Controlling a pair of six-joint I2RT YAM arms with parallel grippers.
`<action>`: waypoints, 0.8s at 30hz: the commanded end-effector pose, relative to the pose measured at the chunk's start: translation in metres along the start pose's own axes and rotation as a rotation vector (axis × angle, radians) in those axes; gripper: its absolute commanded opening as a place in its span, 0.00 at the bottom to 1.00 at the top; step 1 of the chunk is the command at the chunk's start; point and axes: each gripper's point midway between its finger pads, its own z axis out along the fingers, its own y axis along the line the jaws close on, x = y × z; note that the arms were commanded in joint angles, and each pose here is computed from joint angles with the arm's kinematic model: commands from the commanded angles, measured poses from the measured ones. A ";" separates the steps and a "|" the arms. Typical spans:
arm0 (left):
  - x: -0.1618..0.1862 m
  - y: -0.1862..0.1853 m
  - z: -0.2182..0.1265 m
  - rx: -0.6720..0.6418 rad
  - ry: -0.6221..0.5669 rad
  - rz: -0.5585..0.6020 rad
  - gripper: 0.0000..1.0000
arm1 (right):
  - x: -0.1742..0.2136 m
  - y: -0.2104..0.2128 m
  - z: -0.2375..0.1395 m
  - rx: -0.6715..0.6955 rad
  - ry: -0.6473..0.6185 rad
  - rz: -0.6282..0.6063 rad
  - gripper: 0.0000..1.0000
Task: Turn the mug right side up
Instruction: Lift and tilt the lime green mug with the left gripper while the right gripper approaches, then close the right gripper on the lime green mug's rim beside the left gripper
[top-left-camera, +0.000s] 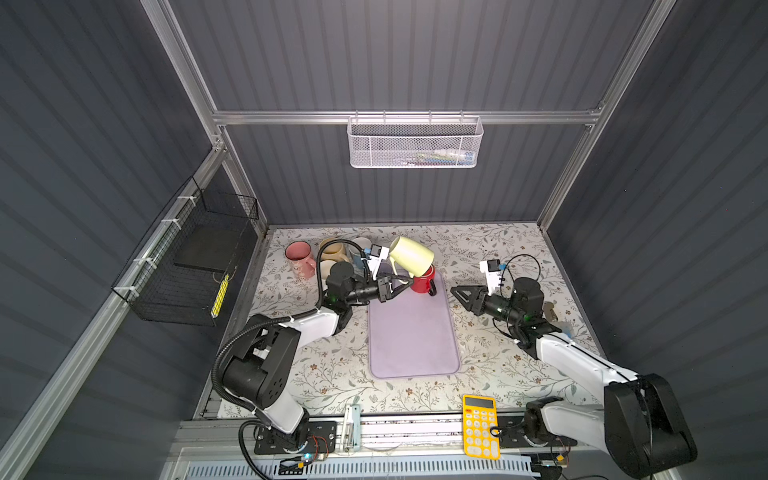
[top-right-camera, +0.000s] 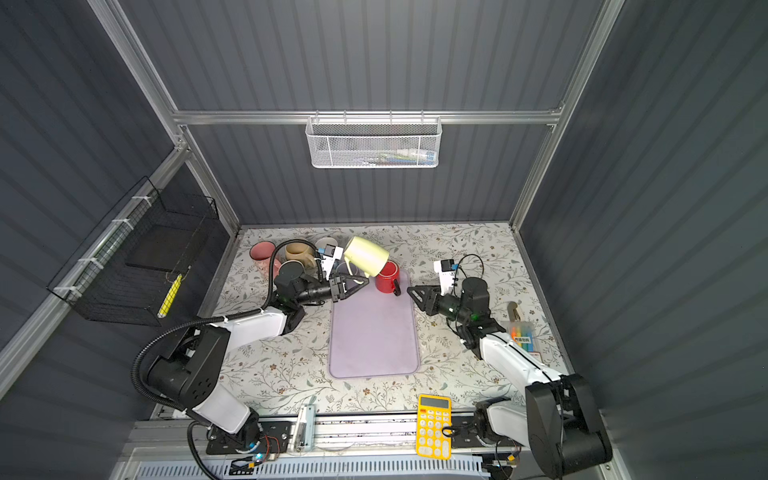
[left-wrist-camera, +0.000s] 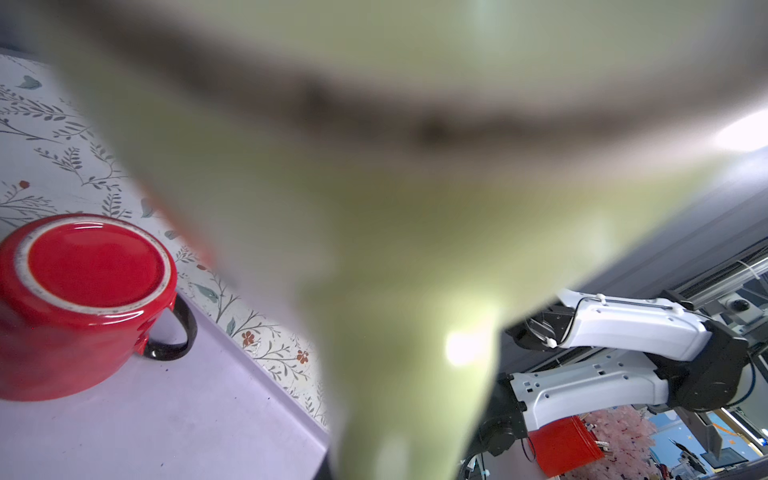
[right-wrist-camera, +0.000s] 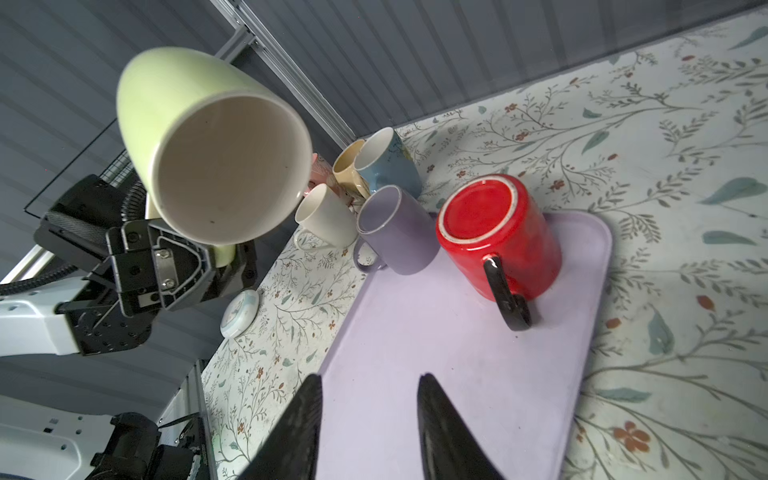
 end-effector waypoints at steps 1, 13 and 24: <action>-0.030 -0.033 0.003 0.109 -0.071 0.130 0.00 | -0.020 0.028 -0.001 -0.101 -0.058 -0.053 0.42; -0.028 -0.032 0.011 0.133 -0.093 0.108 0.00 | -0.051 0.082 0.019 -0.290 -0.126 -0.109 0.52; -0.026 -0.034 0.012 0.135 -0.095 0.104 0.00 | -0.062 0.094 0.048 -0.367 -0.138 -0.110 0.53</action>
